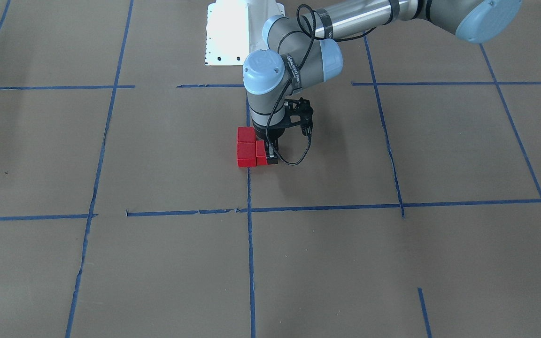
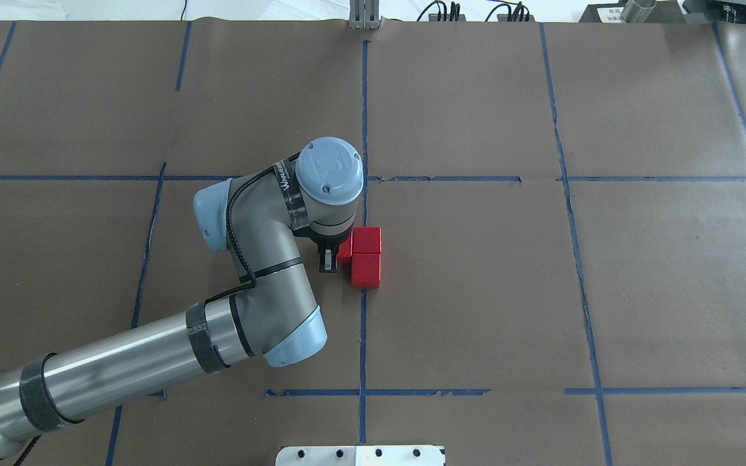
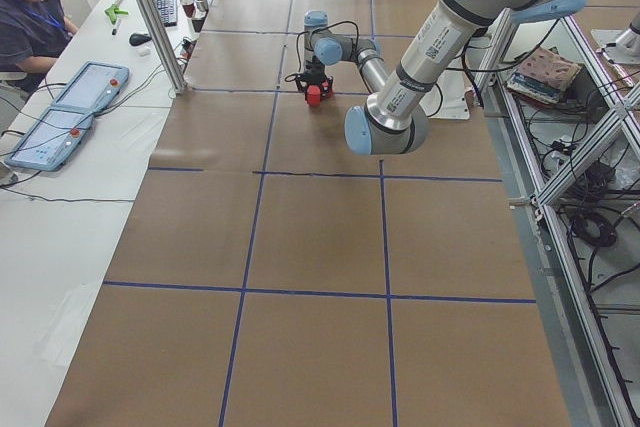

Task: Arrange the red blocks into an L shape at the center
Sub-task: 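Lower the red cube next to the far cube and hold it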

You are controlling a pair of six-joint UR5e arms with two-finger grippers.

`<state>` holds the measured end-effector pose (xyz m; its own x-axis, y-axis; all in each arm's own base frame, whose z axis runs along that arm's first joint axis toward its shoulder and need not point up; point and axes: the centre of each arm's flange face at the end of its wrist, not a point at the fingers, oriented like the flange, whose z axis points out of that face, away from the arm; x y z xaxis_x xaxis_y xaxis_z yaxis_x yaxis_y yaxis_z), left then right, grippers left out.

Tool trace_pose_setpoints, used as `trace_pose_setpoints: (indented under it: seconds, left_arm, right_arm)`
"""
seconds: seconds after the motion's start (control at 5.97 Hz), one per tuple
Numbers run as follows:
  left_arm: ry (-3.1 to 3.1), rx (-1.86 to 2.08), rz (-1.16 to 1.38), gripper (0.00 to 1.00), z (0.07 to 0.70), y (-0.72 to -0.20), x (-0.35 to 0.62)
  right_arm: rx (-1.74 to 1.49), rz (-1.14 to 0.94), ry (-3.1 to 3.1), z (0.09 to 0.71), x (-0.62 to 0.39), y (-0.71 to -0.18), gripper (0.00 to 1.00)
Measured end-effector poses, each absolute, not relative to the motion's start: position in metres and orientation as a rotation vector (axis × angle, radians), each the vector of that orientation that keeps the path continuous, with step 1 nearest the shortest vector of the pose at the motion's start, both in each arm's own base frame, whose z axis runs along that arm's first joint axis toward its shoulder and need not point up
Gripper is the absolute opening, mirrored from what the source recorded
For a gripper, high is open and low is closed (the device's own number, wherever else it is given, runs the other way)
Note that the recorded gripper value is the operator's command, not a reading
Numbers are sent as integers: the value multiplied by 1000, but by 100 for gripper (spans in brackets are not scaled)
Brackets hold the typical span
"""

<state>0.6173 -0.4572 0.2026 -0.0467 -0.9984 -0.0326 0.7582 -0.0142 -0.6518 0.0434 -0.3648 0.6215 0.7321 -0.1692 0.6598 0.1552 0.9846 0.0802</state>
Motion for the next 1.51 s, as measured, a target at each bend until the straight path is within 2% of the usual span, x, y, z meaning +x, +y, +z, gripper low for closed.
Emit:
trace_pose_setpoints:
  seconds: [0.84, 1.34, 1.51]
  left_arm:
    - [591, -520, -1539, 47, 203, -458, 617]
    - [593, -518, -1534, 58, 203, -457, 617]
    - [594, -515, -1530, 98, 203, -457, 617]
  right_arm:
    - [21, -179, -728, 621, 43, -365, 100]
    - [21, -179, -728, 621, 43, -365, 100]
    - [22, -179, -728, 620, 43, -365, 100]
